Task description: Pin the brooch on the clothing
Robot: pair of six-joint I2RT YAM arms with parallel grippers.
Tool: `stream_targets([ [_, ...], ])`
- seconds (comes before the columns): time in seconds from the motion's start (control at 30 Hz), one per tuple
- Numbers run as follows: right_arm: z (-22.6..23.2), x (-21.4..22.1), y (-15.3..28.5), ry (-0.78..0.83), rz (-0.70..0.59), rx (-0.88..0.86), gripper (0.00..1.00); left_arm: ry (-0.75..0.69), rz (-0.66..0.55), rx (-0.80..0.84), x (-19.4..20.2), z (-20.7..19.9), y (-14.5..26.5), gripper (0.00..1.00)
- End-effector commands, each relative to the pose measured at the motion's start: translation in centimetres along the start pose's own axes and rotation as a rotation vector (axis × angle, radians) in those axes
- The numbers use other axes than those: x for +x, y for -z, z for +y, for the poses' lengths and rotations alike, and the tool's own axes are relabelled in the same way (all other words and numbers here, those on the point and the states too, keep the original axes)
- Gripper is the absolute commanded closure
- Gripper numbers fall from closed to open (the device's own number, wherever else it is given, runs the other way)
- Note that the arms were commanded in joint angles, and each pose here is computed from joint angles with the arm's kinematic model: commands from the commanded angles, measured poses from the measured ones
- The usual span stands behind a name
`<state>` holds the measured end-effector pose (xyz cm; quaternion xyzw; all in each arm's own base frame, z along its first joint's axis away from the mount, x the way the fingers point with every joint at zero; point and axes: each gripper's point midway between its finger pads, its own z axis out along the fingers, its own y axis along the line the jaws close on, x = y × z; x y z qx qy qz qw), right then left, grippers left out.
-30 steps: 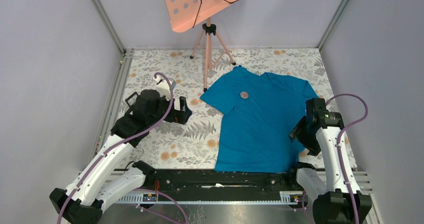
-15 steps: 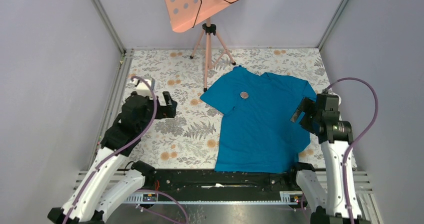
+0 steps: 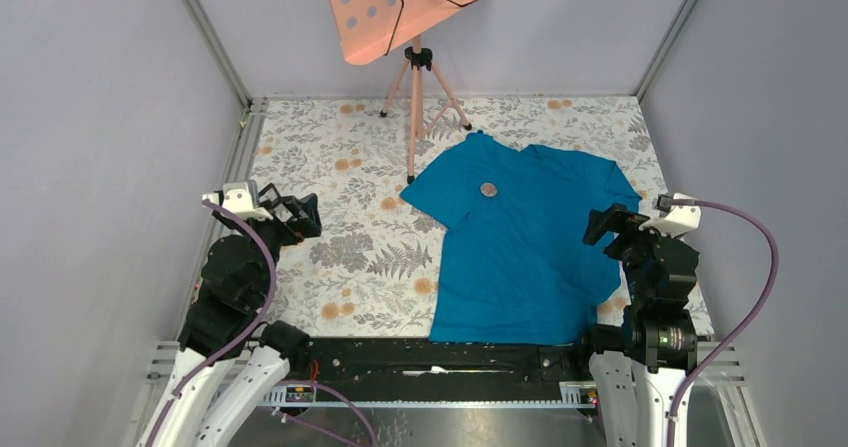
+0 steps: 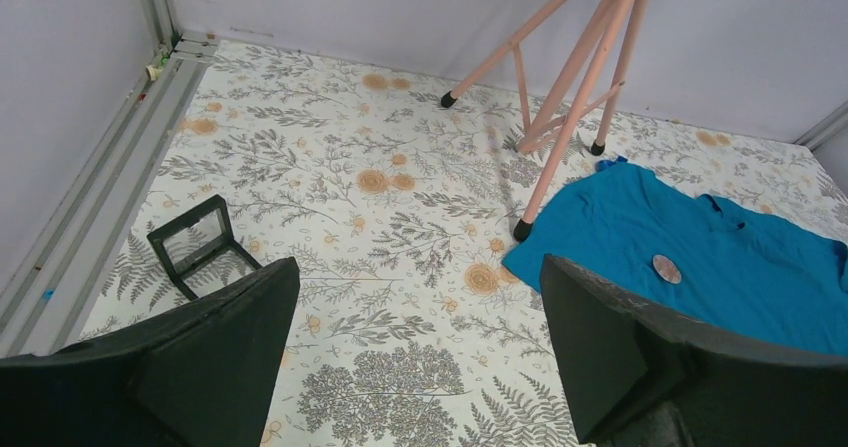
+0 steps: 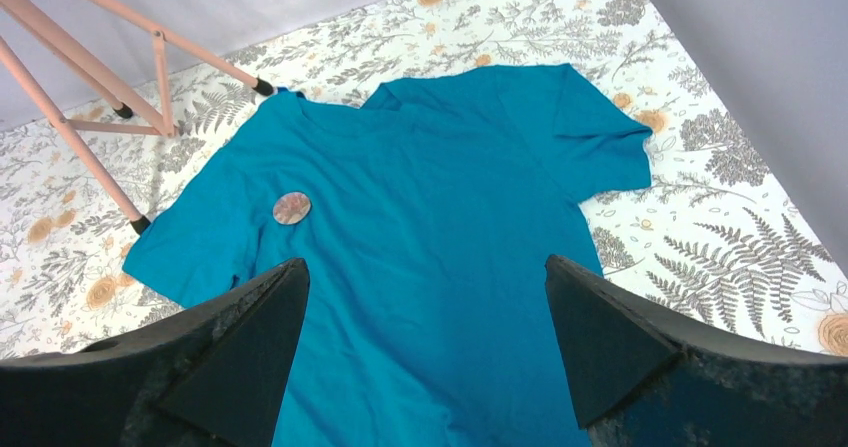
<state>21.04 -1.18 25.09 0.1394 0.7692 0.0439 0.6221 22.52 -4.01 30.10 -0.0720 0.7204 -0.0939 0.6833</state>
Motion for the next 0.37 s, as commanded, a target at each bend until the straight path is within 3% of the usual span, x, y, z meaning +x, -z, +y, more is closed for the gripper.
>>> stream_targets([
  [0.0, 0.89, -2.46, -0.07, 0.023, -0.100, -0.043, 0.05, 0.006, -0.069, -0.019, -1.47, 0.32, -0.13, 0.01],
  [0.33, 0.92, -2.83, 0.44, 0.035, -0.107, -0.044, 0.05, 0.005, -0.055, -0.052, -1.22, 0.87, -0.19, 0.01],
])
